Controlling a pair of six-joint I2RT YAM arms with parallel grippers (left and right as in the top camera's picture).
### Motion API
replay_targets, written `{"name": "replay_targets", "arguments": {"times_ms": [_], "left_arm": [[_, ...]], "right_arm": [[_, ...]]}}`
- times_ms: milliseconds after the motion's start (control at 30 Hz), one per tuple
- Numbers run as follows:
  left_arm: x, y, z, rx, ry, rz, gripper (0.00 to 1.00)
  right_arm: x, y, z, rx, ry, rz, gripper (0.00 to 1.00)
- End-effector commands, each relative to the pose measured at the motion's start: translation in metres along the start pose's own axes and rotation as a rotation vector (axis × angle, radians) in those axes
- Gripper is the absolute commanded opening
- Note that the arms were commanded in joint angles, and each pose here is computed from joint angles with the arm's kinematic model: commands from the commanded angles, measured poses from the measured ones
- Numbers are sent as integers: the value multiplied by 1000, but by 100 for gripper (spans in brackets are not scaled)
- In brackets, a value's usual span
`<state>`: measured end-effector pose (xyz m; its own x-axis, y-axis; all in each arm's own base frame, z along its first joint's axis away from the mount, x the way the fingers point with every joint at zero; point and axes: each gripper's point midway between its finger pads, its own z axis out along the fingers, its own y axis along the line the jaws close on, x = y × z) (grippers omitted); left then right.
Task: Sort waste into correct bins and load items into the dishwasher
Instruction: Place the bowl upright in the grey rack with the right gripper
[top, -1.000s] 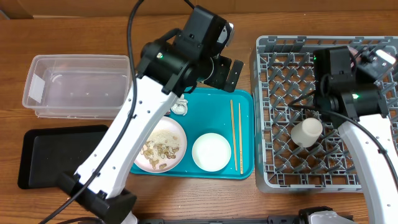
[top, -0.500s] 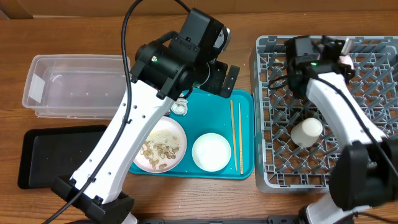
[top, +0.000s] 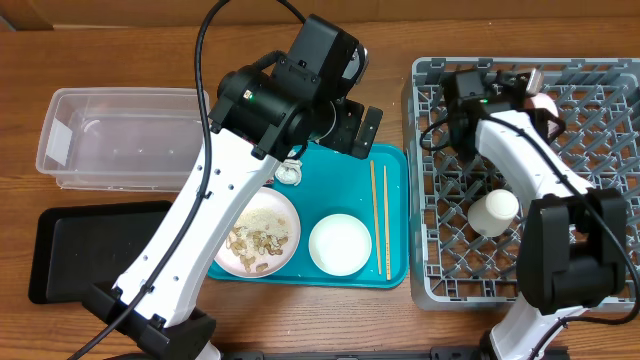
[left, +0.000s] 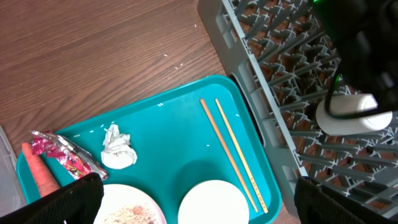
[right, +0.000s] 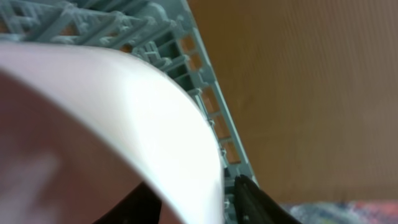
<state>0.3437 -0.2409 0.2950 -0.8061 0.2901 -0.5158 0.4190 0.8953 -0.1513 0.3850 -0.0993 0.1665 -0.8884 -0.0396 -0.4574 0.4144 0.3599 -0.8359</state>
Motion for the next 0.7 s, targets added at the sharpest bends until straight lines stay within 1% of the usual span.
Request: {"name": "replay_targets", "arguments": {"times_ms": [0,33,67,167,200,267,367,467,533,633,667], "left_arm": [[-6,0,-14,-2,-41,5,100],[-6,0,-14,-3,-40,4,100],[-5,0,-14,-6,-38,4,100],[-3,4,-14,-25,-28,4,100],[-1,6,-14,-34,-23,3,100],[1,11,-14,-52,-13,0,100],[5,18,-15,-68,3,-11,100],[9,25,-15,-81,26,-24,100],[16,32,-16,-94,53,-37,100],[28,43,-18,-116,106,-60,100],[33,45,-19,-118,128,-66,100]], "right_arm": [[-7,16,-24,-47,-46,-38,55],[-6,19,-31,-58,-58,-51,63],[-6,21,-36,-66,-67,-61,66],[-6,23,-48,-77,-88,-80,70],[-6,21,-51,-82,-93,-60,73],[-6,17,-57,-118,-86,-22,75],[-6,11,-67,-245,-55,57,75],[-11,-3,-82,-378,-48,150,76],[-13,-15,-95,-477,-48,210,83],[-11,-36,-120,-676,-35,288,85],[-9,-42,-132,-766,-31,313,87]]}}
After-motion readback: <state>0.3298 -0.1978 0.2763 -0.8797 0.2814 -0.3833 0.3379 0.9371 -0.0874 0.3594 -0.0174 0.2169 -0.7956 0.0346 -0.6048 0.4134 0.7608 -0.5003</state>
